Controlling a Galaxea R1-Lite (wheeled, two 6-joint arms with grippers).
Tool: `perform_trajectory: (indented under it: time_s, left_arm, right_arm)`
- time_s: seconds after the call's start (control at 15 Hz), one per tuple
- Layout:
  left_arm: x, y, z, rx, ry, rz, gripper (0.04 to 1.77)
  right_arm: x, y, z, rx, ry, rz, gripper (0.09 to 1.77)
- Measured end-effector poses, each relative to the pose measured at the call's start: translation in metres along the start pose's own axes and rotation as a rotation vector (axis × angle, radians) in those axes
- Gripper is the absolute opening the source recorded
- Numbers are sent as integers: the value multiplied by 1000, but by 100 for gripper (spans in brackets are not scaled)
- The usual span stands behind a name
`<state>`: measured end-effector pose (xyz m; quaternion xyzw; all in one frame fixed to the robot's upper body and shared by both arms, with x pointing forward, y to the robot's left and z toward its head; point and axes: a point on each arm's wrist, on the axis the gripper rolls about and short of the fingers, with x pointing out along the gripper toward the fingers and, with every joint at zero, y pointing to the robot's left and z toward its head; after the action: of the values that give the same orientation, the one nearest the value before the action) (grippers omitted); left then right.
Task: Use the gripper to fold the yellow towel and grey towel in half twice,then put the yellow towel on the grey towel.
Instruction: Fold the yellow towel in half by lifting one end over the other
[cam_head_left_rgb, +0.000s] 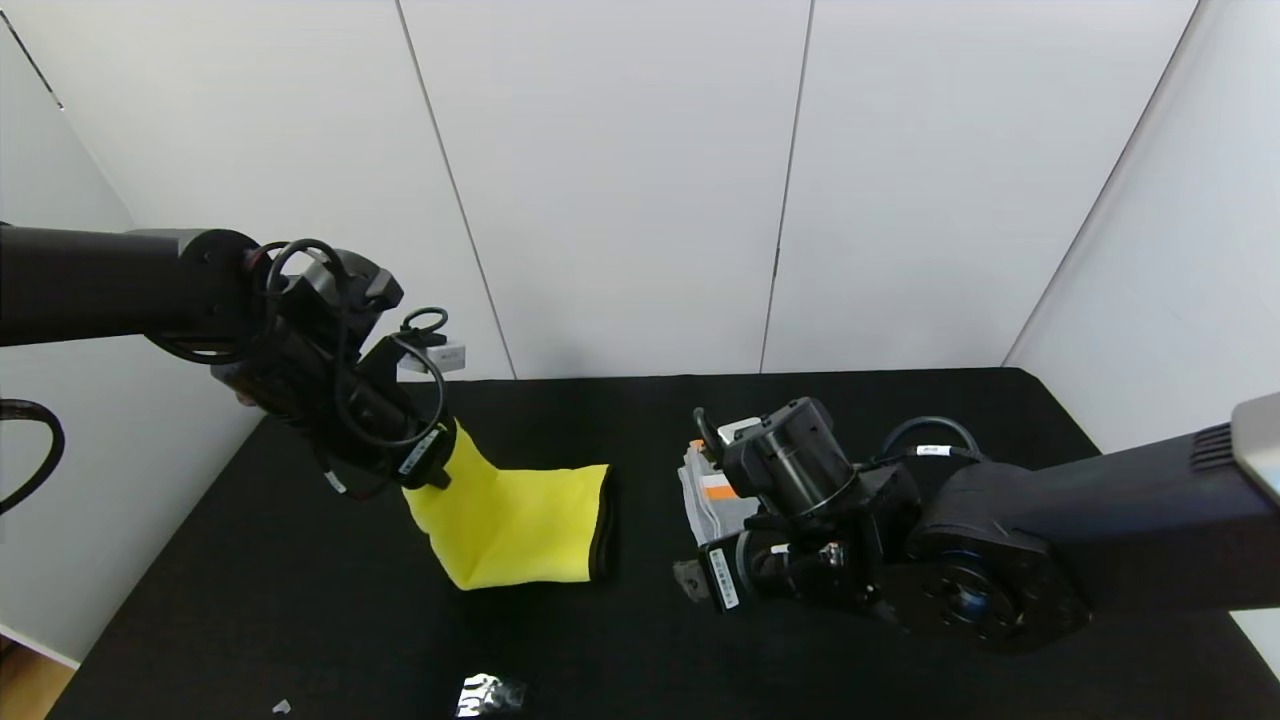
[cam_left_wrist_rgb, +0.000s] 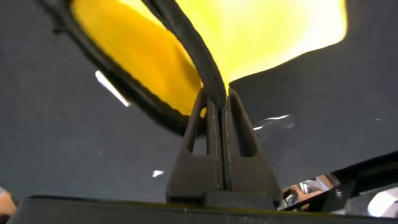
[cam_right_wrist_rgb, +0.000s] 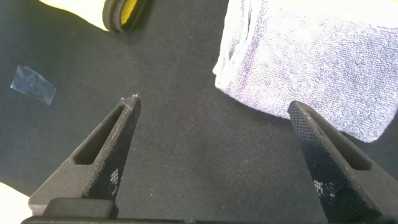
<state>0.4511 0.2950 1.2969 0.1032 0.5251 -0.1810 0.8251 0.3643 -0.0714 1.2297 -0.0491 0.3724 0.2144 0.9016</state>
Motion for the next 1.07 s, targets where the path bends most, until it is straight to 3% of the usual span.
perform_trajectory:
  time_s: [0.6, 1.07]
  left_arm:
    - [11, -52, 8, 46, 23, -72, 10]
    - [32, -79, 10, 36, 73, -117, 10]
  right_arm:
    - [0, -3, 0, 36, 2, -9, 171]
    - [1, -4, -3, 35, 11, -12, 171]
